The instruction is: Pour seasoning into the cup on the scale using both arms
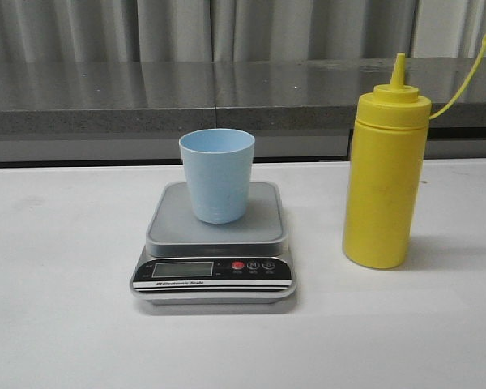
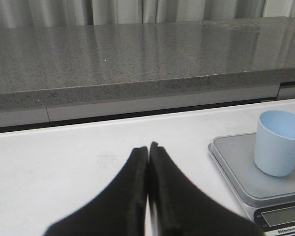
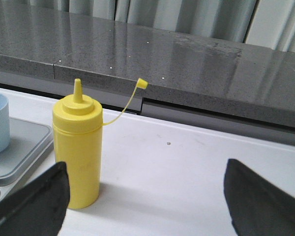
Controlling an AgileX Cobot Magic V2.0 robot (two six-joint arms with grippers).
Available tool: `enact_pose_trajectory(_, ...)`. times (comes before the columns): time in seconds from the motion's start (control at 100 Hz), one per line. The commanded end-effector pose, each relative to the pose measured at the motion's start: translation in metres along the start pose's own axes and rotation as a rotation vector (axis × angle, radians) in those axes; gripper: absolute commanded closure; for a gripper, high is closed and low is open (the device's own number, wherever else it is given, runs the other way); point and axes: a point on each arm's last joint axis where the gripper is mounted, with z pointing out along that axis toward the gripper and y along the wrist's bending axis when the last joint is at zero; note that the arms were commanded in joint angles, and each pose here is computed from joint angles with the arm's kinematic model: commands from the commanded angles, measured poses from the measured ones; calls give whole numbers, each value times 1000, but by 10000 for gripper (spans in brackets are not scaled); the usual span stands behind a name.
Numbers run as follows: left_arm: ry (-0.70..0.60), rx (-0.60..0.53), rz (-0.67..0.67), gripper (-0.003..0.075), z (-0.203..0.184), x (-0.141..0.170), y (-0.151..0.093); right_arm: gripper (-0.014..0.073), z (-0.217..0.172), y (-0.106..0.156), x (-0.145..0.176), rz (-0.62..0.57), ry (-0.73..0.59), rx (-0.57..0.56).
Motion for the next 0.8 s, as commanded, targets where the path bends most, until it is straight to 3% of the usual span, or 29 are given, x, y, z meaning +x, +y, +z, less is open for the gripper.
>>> enact_pose_trajectory(0.0, -104, -4, -6, 738, -1, -16, 0, -27, -9, -1, -12, -13, -104, 6)
enact_pose_trajectory(0.15, -104, -4, -6, 738, -1, -16, 0, 91, -14, -1, -13, -14, -134, 9)
enact_pose_trajectory(0.43, -104, -4, -6, 738, -1, -16, 0, 671, -14, -1, -13, -14, -131, 9)
enact_pose_trajectory(0.79, -104, -4, -6, 738, -1, -16, 0, 662, -14, -1, -13, -13, -132, 9)
